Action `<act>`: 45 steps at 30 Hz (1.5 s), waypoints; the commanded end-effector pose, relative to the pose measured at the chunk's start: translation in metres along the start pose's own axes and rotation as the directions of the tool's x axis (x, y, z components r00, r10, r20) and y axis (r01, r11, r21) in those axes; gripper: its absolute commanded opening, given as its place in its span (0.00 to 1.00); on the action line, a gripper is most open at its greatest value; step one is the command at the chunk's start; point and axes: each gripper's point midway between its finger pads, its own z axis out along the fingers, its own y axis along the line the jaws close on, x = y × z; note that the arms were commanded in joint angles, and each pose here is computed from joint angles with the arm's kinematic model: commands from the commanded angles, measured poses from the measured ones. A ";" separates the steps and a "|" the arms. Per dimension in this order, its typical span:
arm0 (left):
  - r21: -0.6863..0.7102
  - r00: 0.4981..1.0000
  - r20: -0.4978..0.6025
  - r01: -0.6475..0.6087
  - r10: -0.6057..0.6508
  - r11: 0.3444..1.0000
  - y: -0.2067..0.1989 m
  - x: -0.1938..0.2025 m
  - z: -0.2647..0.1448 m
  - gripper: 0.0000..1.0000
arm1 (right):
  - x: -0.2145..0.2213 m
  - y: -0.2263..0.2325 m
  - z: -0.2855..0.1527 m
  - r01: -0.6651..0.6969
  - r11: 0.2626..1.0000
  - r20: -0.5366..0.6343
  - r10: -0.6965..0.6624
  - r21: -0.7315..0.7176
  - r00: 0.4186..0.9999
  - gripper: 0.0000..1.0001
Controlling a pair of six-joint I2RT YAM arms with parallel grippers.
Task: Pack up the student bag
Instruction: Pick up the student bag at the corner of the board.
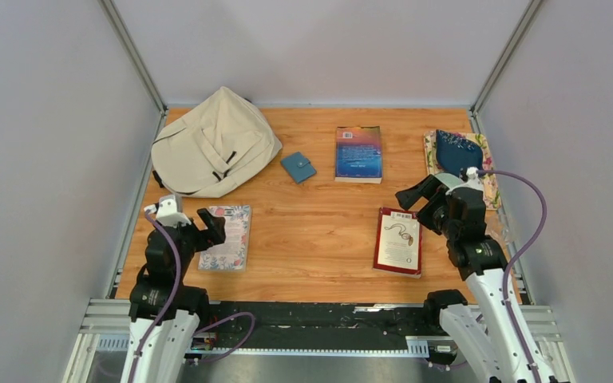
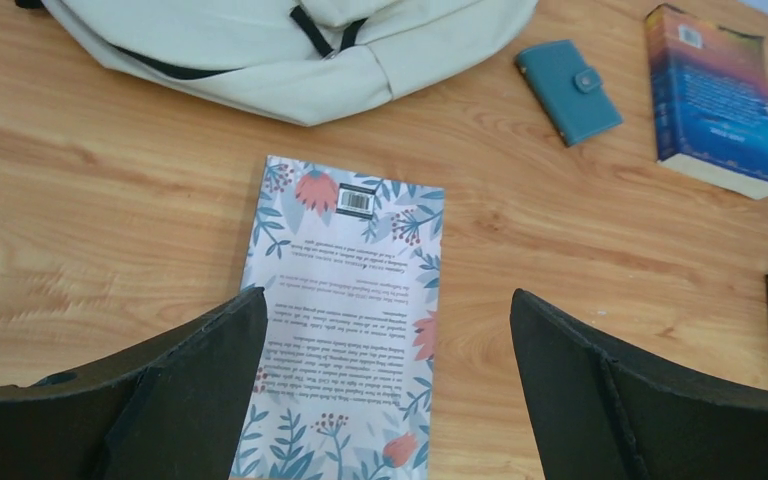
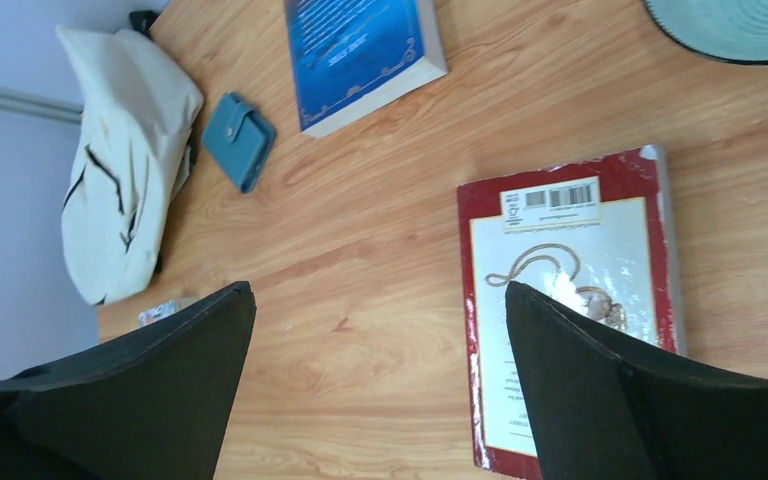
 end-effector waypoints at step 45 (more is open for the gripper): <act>-0.183 0.922 -0.345 0.118 -0.176 0.976 0.018 0.070 -0.029 0.99 | 0.166 0.293 0.234 -0.060 0.919 -0.535 -0.174 -0.390 0.827 0.98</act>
